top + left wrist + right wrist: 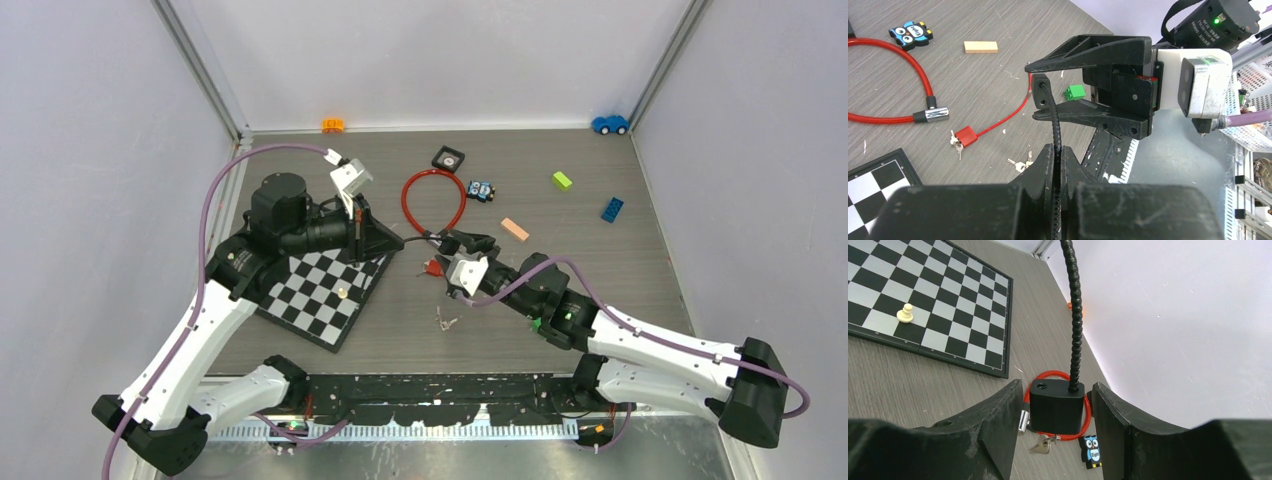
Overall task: Lock with the key
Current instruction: Pick up the lock from the center of the board.
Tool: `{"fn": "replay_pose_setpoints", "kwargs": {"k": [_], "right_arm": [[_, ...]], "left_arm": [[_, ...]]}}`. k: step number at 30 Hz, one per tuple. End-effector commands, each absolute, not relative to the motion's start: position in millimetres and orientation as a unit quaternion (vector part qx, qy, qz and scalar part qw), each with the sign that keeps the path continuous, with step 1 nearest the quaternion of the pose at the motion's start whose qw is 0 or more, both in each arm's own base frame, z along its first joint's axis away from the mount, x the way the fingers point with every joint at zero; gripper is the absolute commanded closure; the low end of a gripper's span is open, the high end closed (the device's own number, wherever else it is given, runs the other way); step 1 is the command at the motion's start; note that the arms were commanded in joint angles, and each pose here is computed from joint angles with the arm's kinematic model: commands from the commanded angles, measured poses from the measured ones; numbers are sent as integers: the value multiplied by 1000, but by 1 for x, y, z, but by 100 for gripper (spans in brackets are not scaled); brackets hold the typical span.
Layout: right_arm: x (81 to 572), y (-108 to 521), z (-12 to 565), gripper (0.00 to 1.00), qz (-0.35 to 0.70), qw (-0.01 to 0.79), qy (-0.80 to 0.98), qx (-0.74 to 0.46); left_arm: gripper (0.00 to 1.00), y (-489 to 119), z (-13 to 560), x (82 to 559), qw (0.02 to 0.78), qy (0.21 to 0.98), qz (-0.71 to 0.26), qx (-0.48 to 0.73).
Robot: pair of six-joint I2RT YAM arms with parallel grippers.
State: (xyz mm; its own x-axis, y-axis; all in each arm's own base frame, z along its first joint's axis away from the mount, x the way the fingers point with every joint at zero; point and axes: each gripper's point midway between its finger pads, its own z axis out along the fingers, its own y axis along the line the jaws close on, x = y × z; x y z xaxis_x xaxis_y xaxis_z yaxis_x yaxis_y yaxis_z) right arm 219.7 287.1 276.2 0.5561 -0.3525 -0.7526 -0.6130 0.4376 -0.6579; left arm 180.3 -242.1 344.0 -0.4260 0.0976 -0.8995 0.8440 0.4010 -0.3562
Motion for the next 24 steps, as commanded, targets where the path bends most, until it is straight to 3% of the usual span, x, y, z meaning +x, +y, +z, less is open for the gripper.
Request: {"fn": "replay_pose_setpoints", "kwargs": {"k": [1, 24], "right_arm": [[226, 287, 288, 42, 76, 736, 458, -493], [224, 287, 296, 45, 72, 767, 454, -448]], "left_arm": [[100, -245, 373, 176, 461, 682, -458, 335], [100, -247, 372, 178, 459, 683, -466, 326]]}}
